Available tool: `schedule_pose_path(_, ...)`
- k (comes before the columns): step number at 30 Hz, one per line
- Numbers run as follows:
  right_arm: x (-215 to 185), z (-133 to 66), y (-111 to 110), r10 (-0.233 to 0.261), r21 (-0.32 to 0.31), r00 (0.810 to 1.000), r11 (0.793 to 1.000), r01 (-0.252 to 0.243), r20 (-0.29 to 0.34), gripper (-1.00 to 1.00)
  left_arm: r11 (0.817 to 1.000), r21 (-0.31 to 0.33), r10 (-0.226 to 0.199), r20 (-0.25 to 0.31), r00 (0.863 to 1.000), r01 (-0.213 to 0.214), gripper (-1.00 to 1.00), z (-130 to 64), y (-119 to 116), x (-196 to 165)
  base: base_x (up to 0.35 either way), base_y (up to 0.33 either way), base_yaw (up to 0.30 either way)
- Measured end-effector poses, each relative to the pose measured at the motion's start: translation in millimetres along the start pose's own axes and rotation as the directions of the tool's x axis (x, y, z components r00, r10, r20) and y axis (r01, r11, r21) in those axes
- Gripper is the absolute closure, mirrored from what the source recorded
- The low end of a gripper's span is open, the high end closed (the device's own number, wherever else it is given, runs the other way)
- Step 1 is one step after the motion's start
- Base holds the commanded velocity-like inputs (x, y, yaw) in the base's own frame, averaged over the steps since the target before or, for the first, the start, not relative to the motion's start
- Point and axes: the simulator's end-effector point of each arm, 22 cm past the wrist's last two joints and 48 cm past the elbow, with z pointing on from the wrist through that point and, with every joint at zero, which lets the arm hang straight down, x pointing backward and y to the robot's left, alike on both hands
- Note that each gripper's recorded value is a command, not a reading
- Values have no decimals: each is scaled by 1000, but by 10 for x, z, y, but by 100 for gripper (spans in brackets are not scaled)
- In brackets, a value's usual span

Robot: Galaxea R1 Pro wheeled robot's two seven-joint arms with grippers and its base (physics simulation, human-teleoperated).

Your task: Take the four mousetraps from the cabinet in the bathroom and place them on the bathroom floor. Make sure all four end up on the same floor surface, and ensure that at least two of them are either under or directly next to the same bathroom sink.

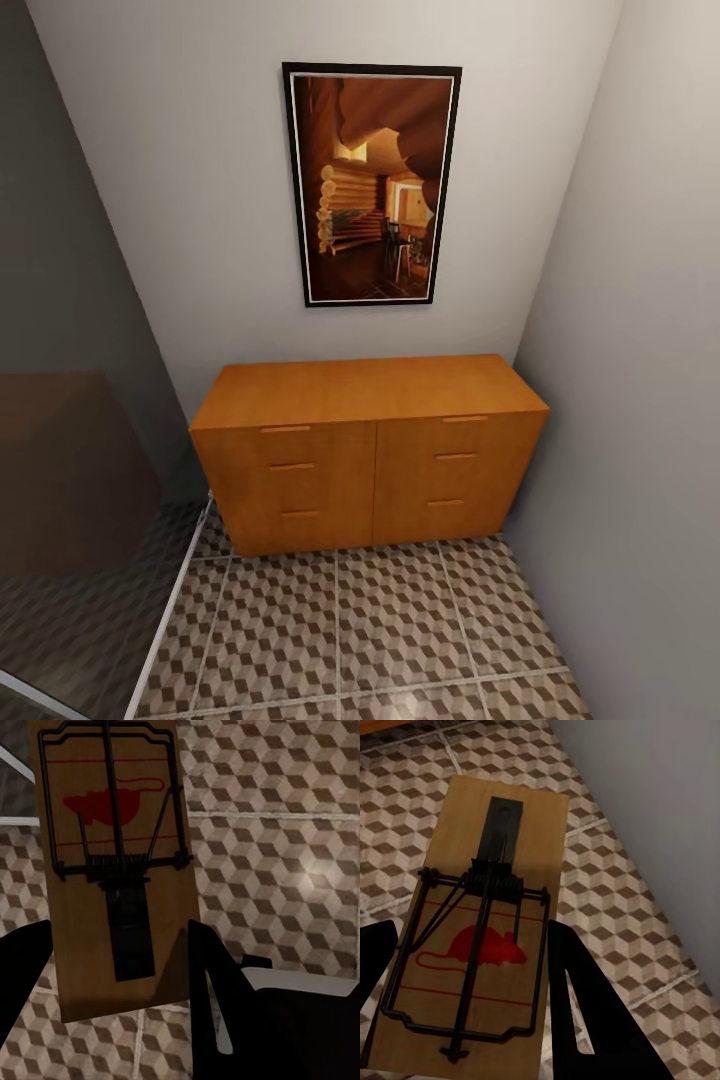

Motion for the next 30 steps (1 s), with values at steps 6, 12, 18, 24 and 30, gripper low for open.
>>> schedule_pose_path(6,1,-1,2,0,0,1000,1000,0,0,100,1000,0,0,0,1000,0,100,-1,-1,1,0,0,9)
schedule_pose_path(12,3,-1,1,1,1,1000,1000,-1,-1,100,1000,2,1,-1,1000,-1,100,-2,-11,6,0,0,100)
schedule_pose_path(18,11,-2,-4,0,2,1000,1000,0,-3,100,1000,2,1,-4,1000,-1,100,-3,-13,15,0,0,155)
schedule_pose_path(24,15,-3,-8,0,3,1000,1000,0,-4,100,1000,2,1,-5,1000,-1,100,-4,-12,20,0,0,160)
schedule_pose_path(30,16,-3,-10,-1,3,1000,1000,1,-4,100,1000,2,1,-6,1000,-1,100,-4,-13,22,0,0,120)
